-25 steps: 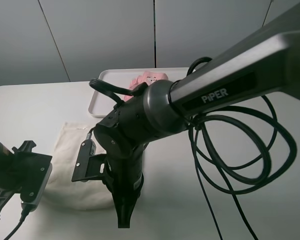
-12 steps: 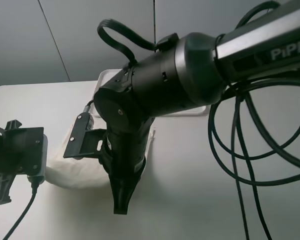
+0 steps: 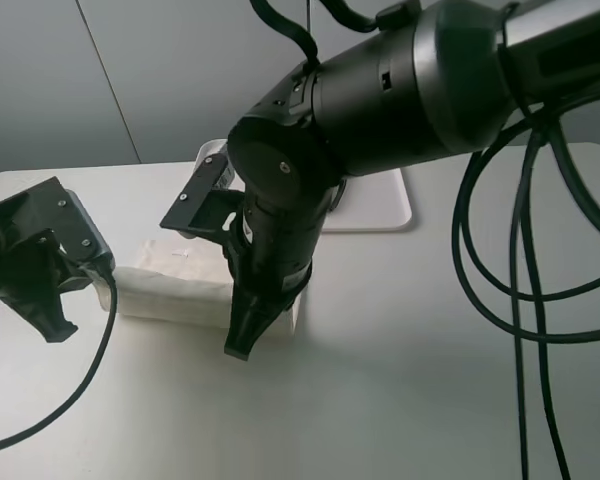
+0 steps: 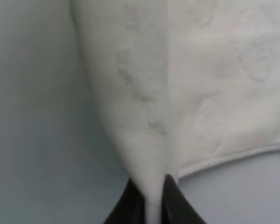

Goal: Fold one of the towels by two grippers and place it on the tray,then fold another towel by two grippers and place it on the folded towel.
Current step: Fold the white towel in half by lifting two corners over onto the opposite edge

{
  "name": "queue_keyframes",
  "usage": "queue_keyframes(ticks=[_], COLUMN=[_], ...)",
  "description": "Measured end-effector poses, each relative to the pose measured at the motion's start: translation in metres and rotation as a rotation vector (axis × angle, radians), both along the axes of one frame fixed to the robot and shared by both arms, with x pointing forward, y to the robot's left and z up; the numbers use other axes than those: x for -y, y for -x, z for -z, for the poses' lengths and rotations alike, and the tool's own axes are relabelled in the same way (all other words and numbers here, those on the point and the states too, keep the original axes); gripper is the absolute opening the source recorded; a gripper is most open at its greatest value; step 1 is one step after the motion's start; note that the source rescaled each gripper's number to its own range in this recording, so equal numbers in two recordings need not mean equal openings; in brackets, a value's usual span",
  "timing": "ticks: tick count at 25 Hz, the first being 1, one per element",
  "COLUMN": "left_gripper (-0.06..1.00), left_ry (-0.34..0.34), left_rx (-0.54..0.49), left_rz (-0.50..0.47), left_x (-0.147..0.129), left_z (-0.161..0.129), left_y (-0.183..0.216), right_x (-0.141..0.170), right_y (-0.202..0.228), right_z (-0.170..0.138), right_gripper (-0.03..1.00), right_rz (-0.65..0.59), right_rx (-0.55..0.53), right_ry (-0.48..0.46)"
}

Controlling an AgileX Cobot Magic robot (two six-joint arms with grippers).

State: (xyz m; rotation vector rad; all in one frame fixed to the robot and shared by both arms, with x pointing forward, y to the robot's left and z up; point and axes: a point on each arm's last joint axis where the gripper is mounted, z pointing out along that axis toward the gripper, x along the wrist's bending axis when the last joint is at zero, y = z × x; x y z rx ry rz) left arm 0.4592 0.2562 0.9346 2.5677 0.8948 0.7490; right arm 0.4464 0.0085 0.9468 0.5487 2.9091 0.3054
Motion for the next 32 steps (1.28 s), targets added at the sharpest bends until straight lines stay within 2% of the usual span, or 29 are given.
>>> queue_keyframes(ticks=[4,9,12,17,22,24,25,27,28,29,30,31,32], left_gripper=[0.02,0.02,0.02,0.02,0.02,0.02,0.02,0.06,0.13,0.22,0.36,0.53,0.70], left_ry=[0.028,0.075,0.071,0.064,0.076,0.087,0.095,0.132,0.153,0.177,0.197,0.211,0.219], left_rx=[0.018,0.018,-0.027,-0.073,-0.069,-0.071,-0.064,-0.034,-0.018,-0.003,0.018,0.030,0.035], left_rz=[-0.035,-0.091,-0.095,-0.100,-0.118,-0.134,-0.144,-0.191,-0.217,-0.245,-0.268,-0.283,-0.292], left_x=[0.001,0.006,0.009,0.011,0.013,0.014,0.014,0.014,0.014,0.014,0.014,0.014,0.014], left_z=[-0.001,-0.003,0.004,0.016,0.021,0.022,0.022,0.020,0.019,0.018,0.017,0.016,0.016], left_y=[-0.004,-0.028,-0.040,-0.053,-0.062,-0.065,-0.066,-0.070,-0.071,-0.073,-0.074,-0.075,-0.076], right_x=[0.006,0.014,0.017,0.018,0.023,0.026,0.028,0.029,0.030,0.031,0.031,0.031,0.031], right_y=[-0.017,-0.032,-0.039,-0.049,-0.066,-0.073,-0.076,-0.080,-0.081,-0.081,-0.082,-0.082,-0.082], right_z=[-0.001,-0.002,-0.002,0.017,0.028,0.030,0.030,0.030,0.030,0.030,0.030,0.030,0.030], right_gripper=[0.00,0.00,0.00,0.00,0.00,0.03,0.08,0.31,0.47,0.62,0.80,0.91,0.96], right_rz=[0.073,0.122,0.135,0.150,0.249,0.285,0.297,0.312,0.317,0.334,0.350,0.366,0.385], right_rx=[0.022,0.043,0.058,0.065,0.073,0.079,0.086,0.095,0.099,0.097,0.094,0.092,0.087], right_ry=[-0.048,-0.084,-0.100,-0.089,-0.135,-0.158,-0.172,-0.184,-0.188,-0.194,-0.198,-0.202,-0.208])
